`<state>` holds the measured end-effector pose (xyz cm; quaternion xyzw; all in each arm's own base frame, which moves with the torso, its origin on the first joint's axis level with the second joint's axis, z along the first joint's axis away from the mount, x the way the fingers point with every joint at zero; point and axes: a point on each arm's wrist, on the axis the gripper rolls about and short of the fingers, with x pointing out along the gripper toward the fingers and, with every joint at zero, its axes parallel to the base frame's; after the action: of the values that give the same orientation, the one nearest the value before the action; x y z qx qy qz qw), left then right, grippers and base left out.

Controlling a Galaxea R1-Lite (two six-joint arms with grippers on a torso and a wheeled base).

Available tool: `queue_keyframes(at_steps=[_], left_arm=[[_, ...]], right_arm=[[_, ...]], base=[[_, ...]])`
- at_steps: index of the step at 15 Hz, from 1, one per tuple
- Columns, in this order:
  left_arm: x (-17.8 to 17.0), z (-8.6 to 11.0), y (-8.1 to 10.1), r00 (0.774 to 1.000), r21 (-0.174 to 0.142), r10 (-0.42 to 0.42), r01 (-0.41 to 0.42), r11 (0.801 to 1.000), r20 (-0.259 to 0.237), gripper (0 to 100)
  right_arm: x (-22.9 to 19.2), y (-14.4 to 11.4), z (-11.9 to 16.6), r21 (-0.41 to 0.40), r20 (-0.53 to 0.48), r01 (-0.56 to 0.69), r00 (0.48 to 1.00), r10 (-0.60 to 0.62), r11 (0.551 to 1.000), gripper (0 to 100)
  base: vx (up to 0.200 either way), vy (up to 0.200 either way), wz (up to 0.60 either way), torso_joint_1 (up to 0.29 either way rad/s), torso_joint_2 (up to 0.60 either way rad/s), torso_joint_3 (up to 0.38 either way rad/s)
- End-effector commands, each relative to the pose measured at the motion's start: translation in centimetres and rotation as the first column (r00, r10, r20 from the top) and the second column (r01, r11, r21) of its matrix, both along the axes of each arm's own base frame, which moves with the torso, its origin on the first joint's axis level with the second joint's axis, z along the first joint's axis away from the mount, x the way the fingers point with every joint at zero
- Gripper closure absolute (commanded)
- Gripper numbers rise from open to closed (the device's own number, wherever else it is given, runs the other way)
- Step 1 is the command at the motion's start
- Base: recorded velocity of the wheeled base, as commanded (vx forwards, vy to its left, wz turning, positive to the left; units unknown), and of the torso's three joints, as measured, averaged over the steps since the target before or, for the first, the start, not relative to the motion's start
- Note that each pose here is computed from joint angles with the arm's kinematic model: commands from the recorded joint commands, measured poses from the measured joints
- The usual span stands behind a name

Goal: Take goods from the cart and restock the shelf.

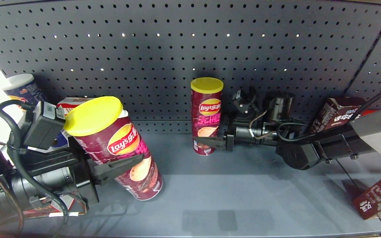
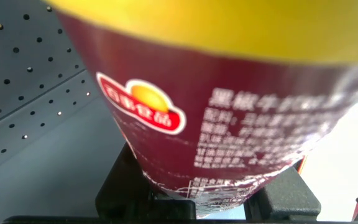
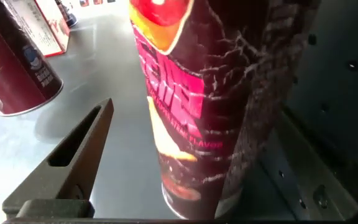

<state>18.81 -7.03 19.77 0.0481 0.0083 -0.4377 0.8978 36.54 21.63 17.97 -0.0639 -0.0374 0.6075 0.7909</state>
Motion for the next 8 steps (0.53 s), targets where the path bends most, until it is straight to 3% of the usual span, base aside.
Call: queue_keyframes(at_steps=[1,3,4,8], left_arm=[[0.07,0.02,0.08,1.0,0.0,0.005,-0.005,1.0,0.001,100],[0.05,-0.07,0.09,1.0,0.001,0.005,-0.005,1.0,-0.002,100],[0.04,-0.07,0.06,1.0,0.001,0.003,-0.003,1.0,-0.002,100],[0.05,-0.05,0.09,1.0,0.0,0.005,-0.005,1.0,-0.001,100]], right_arm=[[0.36,0.4,-0.66,-0.005,-0.008,-0.005,1.0,0.005,1.0,0],[0.76,0.63,-1.07,-0.005,-0.007,-0.012,1.0,0.012,1.0,0],[0.91,0.78,-1.13,-0.003,-0.004,-0.009,1.0,0.009,1.0,100],[0.72,1.15,-0.93,-0.001,-0.001,0.015,1.0,-0.015,1.0,100]], base=[[0.0,0.0,0.0,0.0,0.0,0.0],[0.0,0.0,0.0,0.0,0.0,0.0],[0.0,0.0,0.0,0.0,0.0,0.0],[0.0,0.0,0.0,0.0,0.0,0.0]])
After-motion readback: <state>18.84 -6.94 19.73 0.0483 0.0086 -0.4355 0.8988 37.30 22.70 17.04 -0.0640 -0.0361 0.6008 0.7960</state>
